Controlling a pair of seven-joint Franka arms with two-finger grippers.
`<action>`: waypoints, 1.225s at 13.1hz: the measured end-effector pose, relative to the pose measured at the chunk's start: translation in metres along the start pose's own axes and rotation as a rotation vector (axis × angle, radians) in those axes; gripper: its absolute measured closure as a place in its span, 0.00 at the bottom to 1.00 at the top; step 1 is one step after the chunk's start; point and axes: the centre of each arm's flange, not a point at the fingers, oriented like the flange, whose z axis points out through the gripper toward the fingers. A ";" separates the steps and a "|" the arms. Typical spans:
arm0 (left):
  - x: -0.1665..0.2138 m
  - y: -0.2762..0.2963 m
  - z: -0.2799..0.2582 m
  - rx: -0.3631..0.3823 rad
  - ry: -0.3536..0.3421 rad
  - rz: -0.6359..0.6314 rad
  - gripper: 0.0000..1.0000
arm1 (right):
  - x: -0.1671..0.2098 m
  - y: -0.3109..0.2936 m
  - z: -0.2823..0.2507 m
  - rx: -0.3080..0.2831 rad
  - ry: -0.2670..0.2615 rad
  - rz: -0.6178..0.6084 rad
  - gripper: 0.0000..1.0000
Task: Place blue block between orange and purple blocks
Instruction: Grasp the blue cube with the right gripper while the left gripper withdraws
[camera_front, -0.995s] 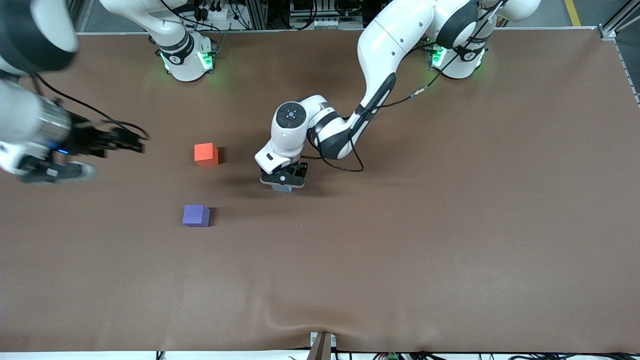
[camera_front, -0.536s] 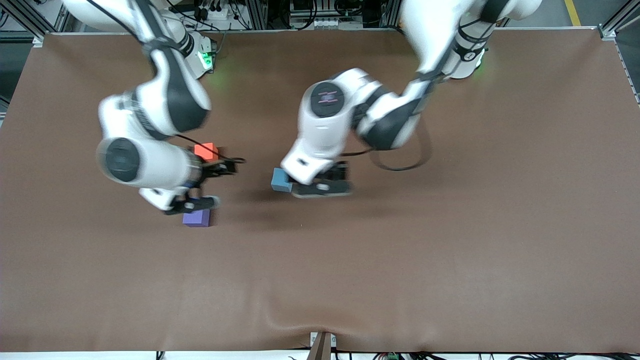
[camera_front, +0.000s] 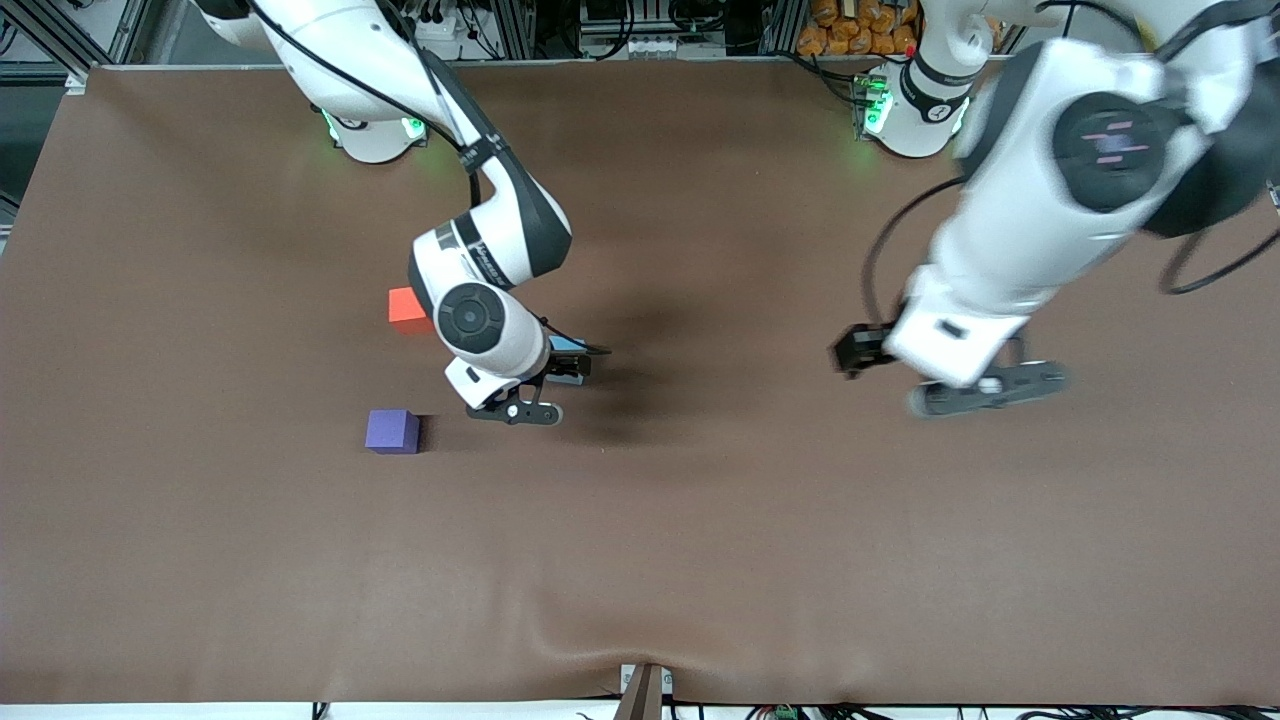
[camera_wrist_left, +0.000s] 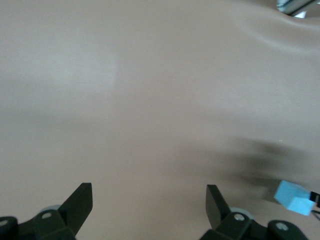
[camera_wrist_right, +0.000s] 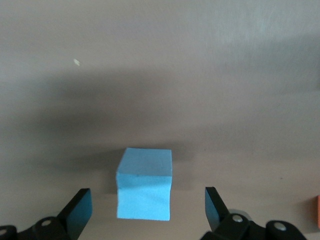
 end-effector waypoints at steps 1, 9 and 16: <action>0.004 -0.028 -0.005 0.005 -0.003 0.017 0.00 | 0.000 0.002 0.012 -0.012 -0.013 0.006 0.00; -0.011 -0.153 -0.004 0.015 -0.018 0.073 0.00 | -0.027 -0.027 0.048 -0.024 0.002 -0.050 0.00; -0.032 -0.168 -0.026 0.009 0.012 0.100 0.00 | -0.030 -0.023 0.072 -0.019 0.038 -0.050 0.21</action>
